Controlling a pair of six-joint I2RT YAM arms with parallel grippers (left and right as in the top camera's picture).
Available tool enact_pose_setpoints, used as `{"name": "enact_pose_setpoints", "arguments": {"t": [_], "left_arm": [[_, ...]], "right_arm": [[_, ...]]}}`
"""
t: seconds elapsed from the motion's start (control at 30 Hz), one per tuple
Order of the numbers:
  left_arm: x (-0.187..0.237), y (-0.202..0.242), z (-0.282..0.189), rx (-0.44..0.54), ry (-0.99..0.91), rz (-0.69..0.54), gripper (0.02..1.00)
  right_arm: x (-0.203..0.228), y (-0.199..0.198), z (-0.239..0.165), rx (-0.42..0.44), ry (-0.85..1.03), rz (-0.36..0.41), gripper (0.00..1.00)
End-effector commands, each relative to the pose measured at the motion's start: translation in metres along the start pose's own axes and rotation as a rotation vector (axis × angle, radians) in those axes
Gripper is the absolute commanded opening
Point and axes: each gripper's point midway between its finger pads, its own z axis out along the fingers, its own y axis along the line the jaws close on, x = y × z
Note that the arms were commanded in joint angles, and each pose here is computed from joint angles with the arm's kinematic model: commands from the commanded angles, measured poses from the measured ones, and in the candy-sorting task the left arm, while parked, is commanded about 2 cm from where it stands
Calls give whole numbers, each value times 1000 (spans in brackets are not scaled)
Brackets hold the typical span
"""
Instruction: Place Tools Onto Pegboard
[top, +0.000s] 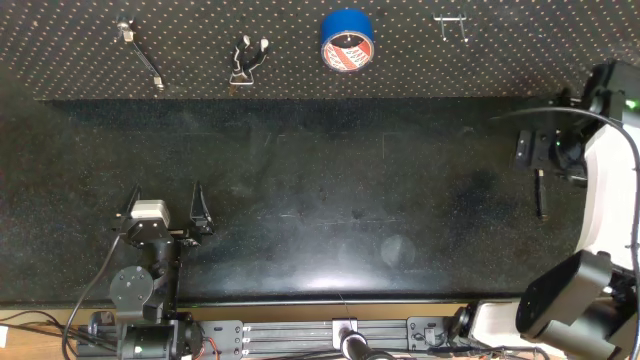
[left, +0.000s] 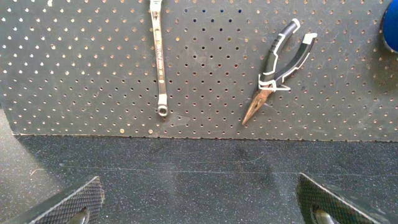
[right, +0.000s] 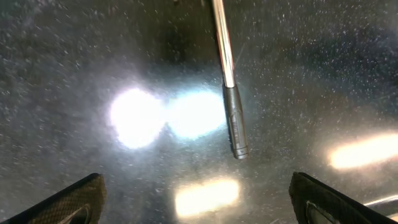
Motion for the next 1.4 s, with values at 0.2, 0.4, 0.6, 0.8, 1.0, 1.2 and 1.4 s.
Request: {"name": "enact_pose_setpoints", "arguments": {"t": [0.2, 0.4, 0.6, 0.8, 1.0, 1.2, 1.4], "left_arm": [[1, -2, 0, 9, 2, 10, 998], [1, -2, 0, 9, 2, 10, 996], [1, -2, 0, 9, 2, 10, 996], [1, -2, 0, 9, 2, 10, 996], [1, -2, 0, 10, 2, 10, 996], [1, -2, 0, 9, 2, 10, 996], [1, -2, 0, 10, 2, 10, 996]], "right_arm": [[29, -45, 21, -72, 96, -101, 967], [29, -45, 56, -114, 169, -224, 965], [23, -39, 84, -148, 193, -376, 965], [16, -23, 103, -160, 219, -429, 967], [21, -36, 104, -86, 265, -381, 965], [4, -36, 92, -34, 117, -278, 965], [20, -26, 98, -31, 46, -239, 965]]}}
